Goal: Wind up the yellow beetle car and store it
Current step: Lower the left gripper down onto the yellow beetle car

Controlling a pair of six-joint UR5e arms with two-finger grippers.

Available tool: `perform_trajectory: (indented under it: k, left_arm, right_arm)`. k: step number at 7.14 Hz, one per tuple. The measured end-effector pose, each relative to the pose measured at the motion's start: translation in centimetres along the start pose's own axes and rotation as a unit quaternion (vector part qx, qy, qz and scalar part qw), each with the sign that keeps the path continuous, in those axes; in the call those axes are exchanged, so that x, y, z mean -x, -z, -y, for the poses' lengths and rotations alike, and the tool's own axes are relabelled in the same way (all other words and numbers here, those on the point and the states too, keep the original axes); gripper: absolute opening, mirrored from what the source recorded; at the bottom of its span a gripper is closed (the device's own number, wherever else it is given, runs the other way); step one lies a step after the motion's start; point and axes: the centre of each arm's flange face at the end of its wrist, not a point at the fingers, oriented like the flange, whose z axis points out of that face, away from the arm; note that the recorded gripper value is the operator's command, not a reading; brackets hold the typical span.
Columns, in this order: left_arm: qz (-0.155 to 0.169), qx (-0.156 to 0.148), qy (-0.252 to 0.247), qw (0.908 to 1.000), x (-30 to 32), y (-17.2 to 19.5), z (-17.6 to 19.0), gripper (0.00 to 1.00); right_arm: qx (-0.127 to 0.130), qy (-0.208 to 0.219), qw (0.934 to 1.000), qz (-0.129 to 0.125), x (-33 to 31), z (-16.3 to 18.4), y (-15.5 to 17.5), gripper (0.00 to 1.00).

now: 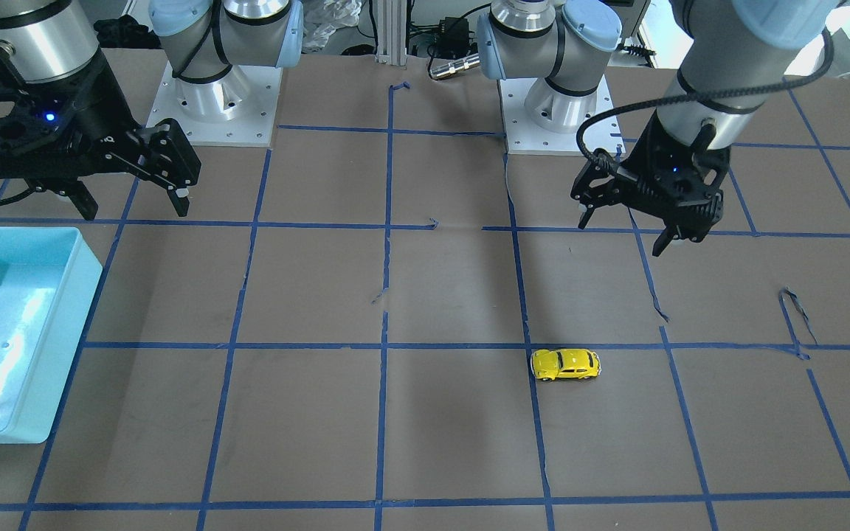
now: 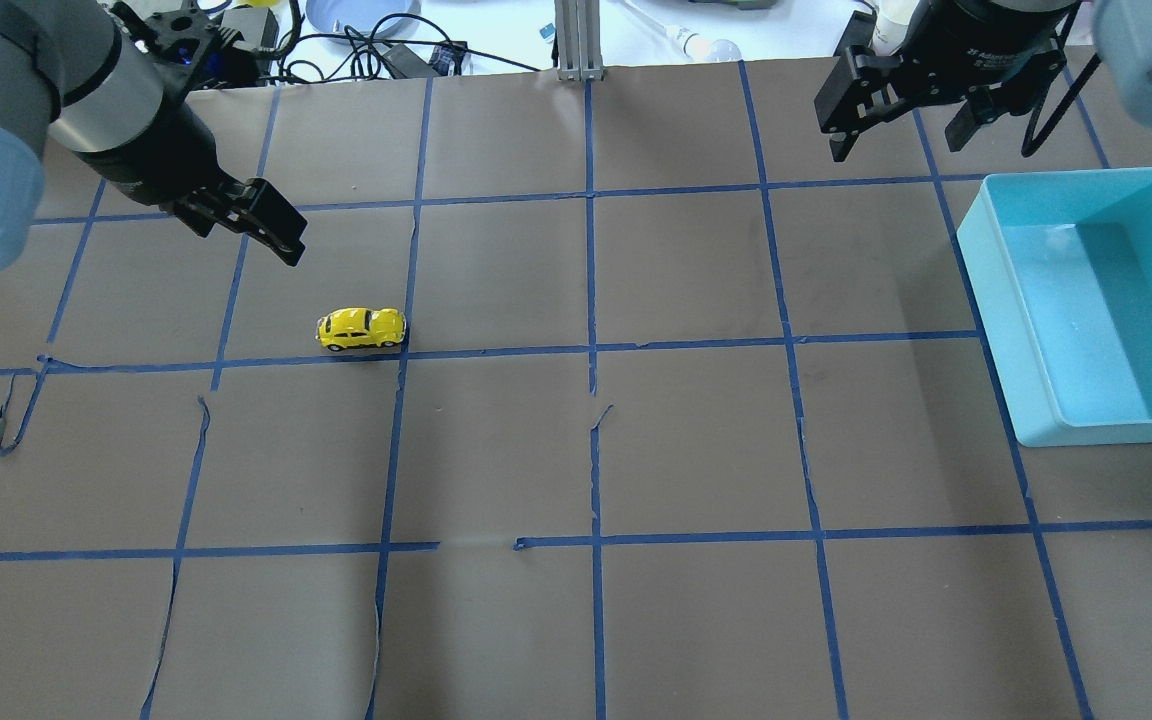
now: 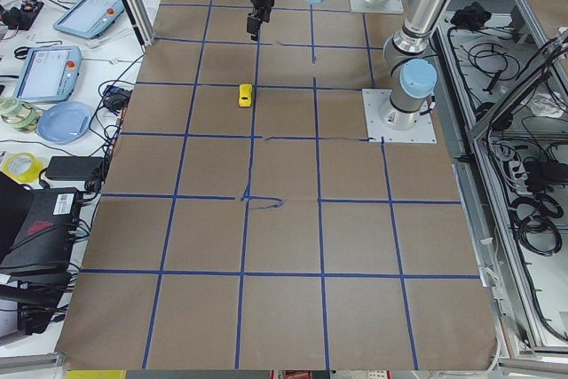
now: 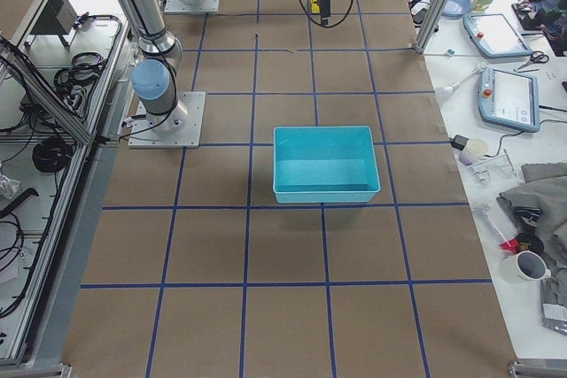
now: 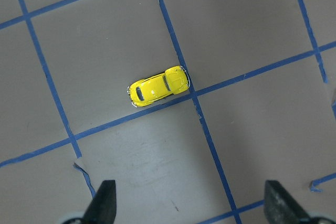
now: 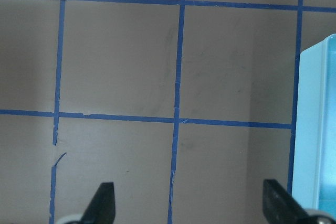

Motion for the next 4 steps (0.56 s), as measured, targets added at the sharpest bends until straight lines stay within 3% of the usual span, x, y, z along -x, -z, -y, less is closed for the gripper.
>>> perform_trajectory:
  k: [4]
  left_arm:
    - [-0.019,0.025,-0.137,0.9900,1.7,-6.7,2.2,1.00]
  right_arm:
    - [0.001,0.001,1.0000,0.000,0.0,0.0,-0.1,1.00]
